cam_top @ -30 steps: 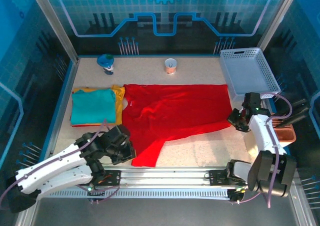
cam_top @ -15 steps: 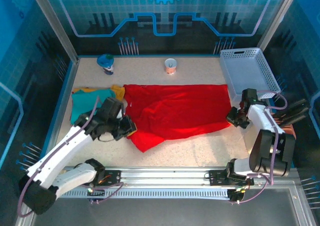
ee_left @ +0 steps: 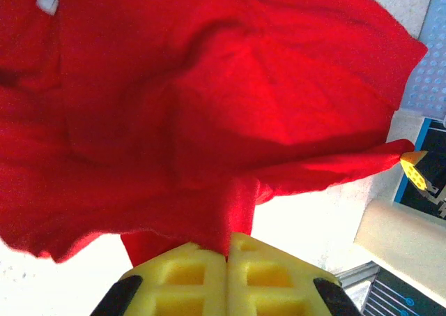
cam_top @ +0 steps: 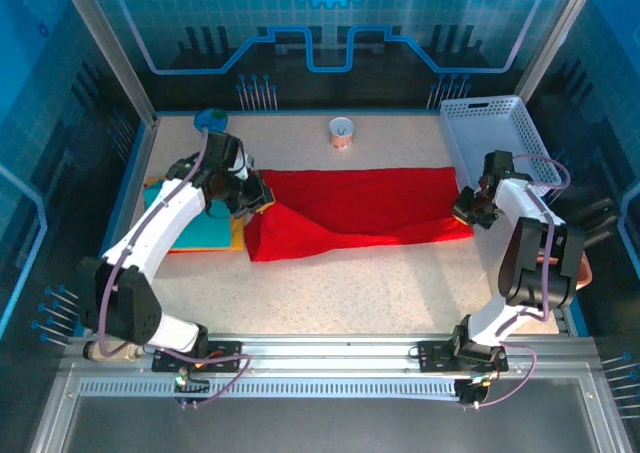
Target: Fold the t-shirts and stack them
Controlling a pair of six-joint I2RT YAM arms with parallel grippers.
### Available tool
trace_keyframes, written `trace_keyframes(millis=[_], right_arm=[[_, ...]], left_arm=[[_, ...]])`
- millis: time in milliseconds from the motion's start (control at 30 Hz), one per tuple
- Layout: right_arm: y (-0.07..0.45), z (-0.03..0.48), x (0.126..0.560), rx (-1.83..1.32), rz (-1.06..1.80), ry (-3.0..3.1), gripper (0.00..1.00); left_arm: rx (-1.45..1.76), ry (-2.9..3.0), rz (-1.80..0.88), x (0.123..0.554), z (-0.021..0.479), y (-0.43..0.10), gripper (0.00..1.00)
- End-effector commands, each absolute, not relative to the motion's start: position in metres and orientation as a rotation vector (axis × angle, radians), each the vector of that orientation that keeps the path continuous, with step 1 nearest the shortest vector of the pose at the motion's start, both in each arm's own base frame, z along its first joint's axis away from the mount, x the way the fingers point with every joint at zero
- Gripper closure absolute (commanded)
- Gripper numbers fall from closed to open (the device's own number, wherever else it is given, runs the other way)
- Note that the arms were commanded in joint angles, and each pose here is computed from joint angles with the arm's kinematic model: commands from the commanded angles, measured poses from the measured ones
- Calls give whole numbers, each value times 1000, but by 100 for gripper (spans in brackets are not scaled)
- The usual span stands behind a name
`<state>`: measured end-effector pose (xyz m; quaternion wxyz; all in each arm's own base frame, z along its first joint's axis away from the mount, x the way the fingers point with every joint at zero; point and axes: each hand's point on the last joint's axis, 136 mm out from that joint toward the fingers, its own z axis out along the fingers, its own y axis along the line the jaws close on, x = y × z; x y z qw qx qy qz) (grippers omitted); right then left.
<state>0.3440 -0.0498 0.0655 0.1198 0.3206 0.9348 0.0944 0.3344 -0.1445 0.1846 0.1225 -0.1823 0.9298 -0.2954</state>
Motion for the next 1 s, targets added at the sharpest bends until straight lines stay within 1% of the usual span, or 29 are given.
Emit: trace_keyframes(millis=[0,167,500,700,733,767,800,833,900,933,967], right_arm=[[-46,73,363,933,308,2704,100],[-46,71,375,932,295,2713,100],[-45,62,386,920,276,2723,100],[-46,57,391,919,263,2725,100],[-46,57,392,921,266,2726,98],[-45,56,392,919,268,2728,93],[-45,56,393,920,271,2727,84],[-44,58,394,916,274,2722,73],[-41,61,395,916,289,2712,58],[-39,65,396,909,297,2703,50],[-37,67,396,902,305,2697,43]], left_arm=[[-454,2720,-808,352,188,-136,100],[-436,2738,-656,376,187,-122,100],[-400,2803,-601,413,162,-121,100],[-422,2831,-539,425,149,-110,100],[-428,2827,-535,428,147,-109,100],[-432,2822,-534,431,146,-109,100],[-439,2819,-535,435,144,-109,93],[-453,2815,-536,440,141,-108,86],[-487,2809,-550,453,137,-104,80],[-507,2808,-568,459,136,-103,73],[-524,2805,-575,466,135,-100,70]])
